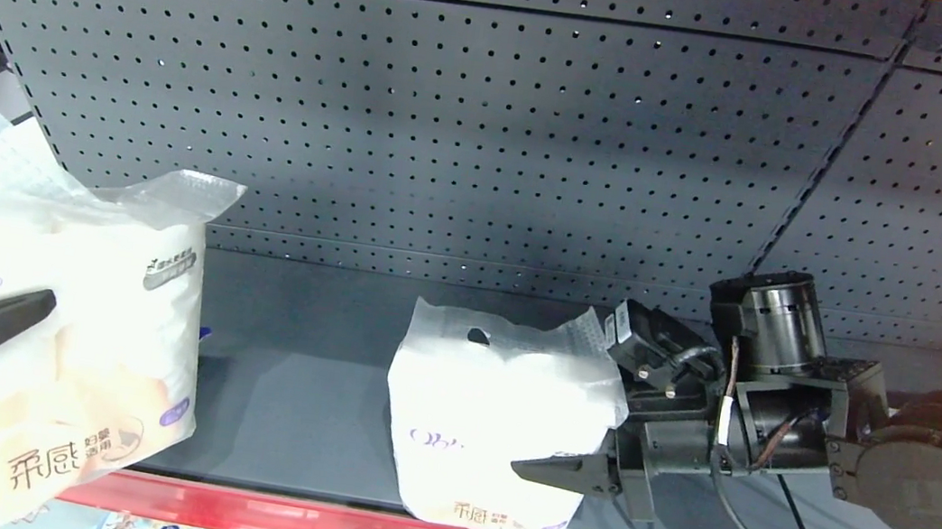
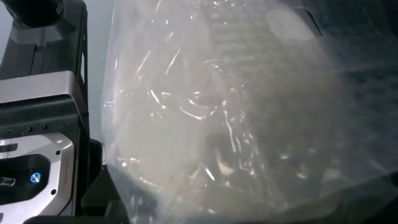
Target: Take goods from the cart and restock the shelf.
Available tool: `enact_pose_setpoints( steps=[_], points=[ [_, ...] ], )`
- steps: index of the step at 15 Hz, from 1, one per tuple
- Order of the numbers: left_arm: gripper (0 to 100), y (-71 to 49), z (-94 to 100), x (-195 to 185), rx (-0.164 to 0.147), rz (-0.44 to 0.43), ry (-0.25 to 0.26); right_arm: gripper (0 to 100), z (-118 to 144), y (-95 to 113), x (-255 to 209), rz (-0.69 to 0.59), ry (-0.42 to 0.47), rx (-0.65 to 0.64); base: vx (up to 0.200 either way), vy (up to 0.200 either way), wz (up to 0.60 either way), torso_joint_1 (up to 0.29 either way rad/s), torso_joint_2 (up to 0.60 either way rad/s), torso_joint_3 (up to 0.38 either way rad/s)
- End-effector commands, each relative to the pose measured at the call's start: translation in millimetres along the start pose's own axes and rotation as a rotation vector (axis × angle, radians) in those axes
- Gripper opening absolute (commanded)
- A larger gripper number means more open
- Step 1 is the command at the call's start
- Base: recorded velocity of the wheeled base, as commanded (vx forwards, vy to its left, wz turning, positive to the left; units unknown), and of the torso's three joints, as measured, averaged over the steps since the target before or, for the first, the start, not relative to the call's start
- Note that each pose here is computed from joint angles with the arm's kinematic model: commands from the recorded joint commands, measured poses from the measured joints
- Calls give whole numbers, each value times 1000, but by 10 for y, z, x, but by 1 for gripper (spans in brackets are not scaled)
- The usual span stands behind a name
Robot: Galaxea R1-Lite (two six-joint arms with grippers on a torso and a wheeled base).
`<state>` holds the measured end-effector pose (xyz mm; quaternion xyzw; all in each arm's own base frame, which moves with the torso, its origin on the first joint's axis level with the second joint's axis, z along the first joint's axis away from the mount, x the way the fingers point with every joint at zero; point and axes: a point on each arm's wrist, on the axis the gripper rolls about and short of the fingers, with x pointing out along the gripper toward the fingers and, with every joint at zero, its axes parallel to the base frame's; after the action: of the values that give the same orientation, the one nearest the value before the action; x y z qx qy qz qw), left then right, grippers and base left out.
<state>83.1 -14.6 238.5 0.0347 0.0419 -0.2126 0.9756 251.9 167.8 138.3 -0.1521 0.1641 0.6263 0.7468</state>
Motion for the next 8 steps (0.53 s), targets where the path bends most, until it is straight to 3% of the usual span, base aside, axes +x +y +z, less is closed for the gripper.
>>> enact_pose_setpoints(
  steps=[1,8],
  points=[
    [0,-1,1,-2,0,0,-1,0,-12,0,5,2,3,1,0,0,0,0,0,0],
    [0,-6,-33,-10,-2,0,5,0,-122,38,-10,8,30,-1,0,0,0,0,0,0]
  ],
)
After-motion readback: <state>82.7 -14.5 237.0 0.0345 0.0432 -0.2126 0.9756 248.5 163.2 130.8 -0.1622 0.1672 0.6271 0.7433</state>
